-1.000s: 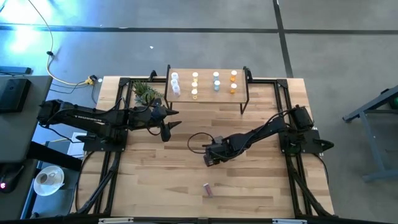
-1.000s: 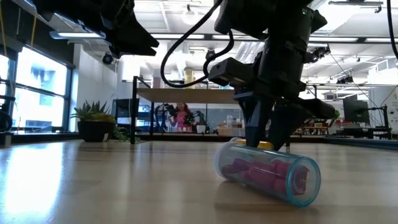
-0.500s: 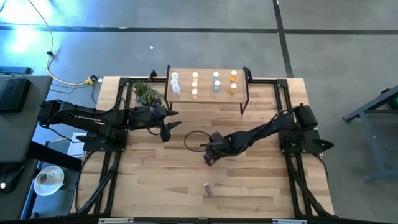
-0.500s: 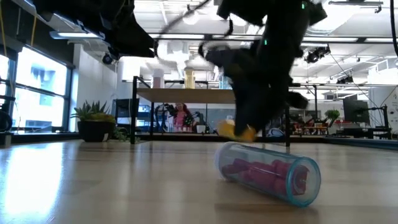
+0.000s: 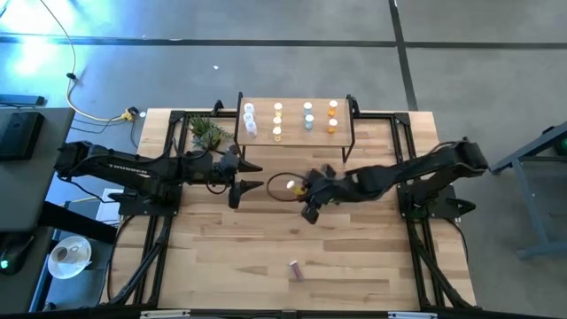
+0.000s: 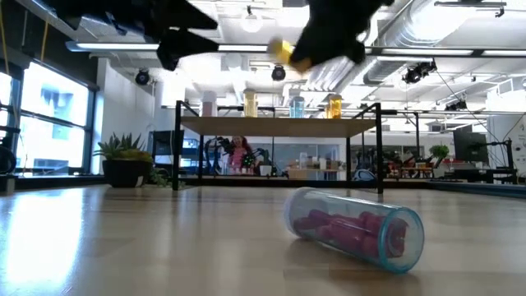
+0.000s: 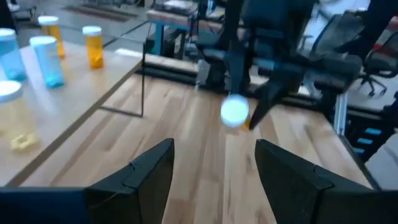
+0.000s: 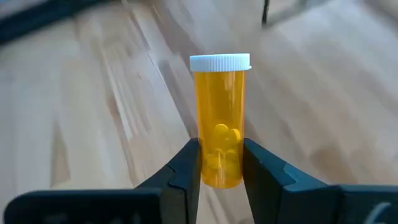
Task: Pick and place medicine bottles onto shelf by color
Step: Put the orange pill bottle aligned with the other orange pill bottles on the shelf
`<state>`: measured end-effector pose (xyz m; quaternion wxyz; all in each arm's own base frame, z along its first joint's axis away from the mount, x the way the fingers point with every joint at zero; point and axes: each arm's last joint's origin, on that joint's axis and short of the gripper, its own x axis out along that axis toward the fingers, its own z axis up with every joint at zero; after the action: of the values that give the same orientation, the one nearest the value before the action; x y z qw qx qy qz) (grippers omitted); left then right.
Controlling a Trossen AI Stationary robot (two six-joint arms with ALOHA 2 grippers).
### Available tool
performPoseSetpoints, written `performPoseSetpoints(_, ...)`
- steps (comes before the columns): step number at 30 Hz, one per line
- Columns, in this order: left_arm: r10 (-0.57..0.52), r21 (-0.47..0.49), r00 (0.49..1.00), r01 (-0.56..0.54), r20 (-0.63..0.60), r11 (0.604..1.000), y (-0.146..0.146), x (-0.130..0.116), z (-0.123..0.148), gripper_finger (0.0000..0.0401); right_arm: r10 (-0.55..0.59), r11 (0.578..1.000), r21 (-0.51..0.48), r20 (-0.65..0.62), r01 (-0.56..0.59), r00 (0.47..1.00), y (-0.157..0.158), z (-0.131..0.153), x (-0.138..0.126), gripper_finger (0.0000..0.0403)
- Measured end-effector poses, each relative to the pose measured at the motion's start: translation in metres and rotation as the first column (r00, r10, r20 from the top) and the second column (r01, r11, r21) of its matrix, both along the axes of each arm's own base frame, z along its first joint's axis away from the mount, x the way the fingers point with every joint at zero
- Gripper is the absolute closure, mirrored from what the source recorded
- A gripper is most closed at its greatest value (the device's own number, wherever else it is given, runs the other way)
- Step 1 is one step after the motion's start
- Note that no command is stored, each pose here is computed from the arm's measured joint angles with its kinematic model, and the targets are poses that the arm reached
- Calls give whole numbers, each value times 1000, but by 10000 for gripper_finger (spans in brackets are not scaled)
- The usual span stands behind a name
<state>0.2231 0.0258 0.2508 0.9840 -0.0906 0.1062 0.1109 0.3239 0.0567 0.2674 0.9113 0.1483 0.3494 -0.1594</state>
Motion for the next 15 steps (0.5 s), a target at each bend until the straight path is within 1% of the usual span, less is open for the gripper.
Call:
performPoseSetpoints(4,-16,34,995,13,94,999,-1,12,3,188,87,992,-99,125,-75,988,-6,36,-16,316)
performPoseSetpoints(7,-42,80,985,29,165,996,-3,24,1,188,157,974,-194,196,-119,968,-8,57,-25,316)
performPoseSetpoints(11,-74,125,962,42,263,991,-6,40,-3,188,234,941,-299,244,-156,941,-9,73,-31,316)
performPoseSetpoints(15,-89,159,939,37,332,987,-7,52,-11,188,271,920,-355,273,-165,923,-10,79,-30,316)
